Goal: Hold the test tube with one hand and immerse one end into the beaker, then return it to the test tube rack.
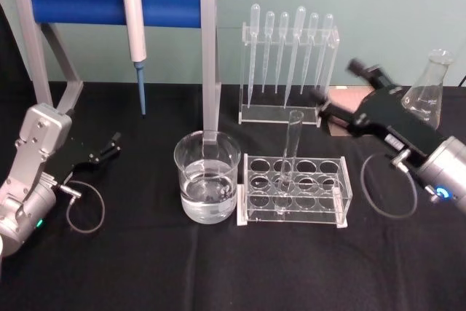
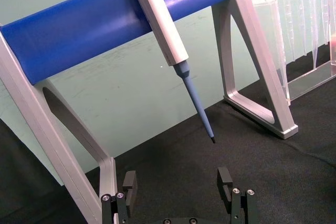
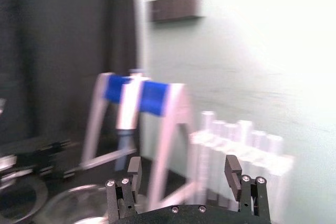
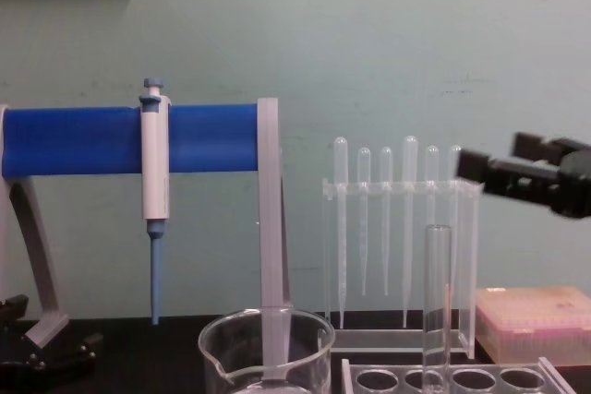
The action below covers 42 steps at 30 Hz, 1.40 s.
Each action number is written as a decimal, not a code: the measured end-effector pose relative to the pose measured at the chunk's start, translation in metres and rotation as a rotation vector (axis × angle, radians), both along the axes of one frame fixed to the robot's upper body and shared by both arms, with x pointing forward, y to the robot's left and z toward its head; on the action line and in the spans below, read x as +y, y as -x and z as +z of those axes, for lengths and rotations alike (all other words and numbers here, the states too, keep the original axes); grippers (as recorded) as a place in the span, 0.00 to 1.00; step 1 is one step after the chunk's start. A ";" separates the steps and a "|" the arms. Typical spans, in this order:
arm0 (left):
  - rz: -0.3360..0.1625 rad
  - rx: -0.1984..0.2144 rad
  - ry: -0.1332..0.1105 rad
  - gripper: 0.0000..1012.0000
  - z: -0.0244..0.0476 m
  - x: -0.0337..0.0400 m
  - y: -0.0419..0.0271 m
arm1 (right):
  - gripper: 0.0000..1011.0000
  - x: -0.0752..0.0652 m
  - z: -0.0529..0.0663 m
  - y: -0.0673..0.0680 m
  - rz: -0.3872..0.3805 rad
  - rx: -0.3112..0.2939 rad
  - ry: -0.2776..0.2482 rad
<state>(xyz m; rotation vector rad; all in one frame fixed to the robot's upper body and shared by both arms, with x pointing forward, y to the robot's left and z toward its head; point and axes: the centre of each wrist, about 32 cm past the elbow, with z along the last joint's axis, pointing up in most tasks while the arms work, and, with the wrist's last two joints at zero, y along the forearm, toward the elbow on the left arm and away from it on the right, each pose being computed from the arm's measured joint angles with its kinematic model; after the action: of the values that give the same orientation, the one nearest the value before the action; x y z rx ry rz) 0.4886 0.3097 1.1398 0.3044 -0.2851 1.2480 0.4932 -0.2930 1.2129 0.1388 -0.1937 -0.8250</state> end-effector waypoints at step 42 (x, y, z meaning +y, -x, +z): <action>0.000 0.000 0.000 0.99 0.0000 0.0000 0.0000 | 0.99 0.015 -0.045 0.018 -0.552 0.167 0.024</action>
<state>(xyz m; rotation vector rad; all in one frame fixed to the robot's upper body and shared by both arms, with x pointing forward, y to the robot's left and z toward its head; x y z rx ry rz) 0.4886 0.3097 1.1398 0.3044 -0.2850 1.2479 0.4753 -0.2781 1.1675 -0.0100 -0.0828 -1.3769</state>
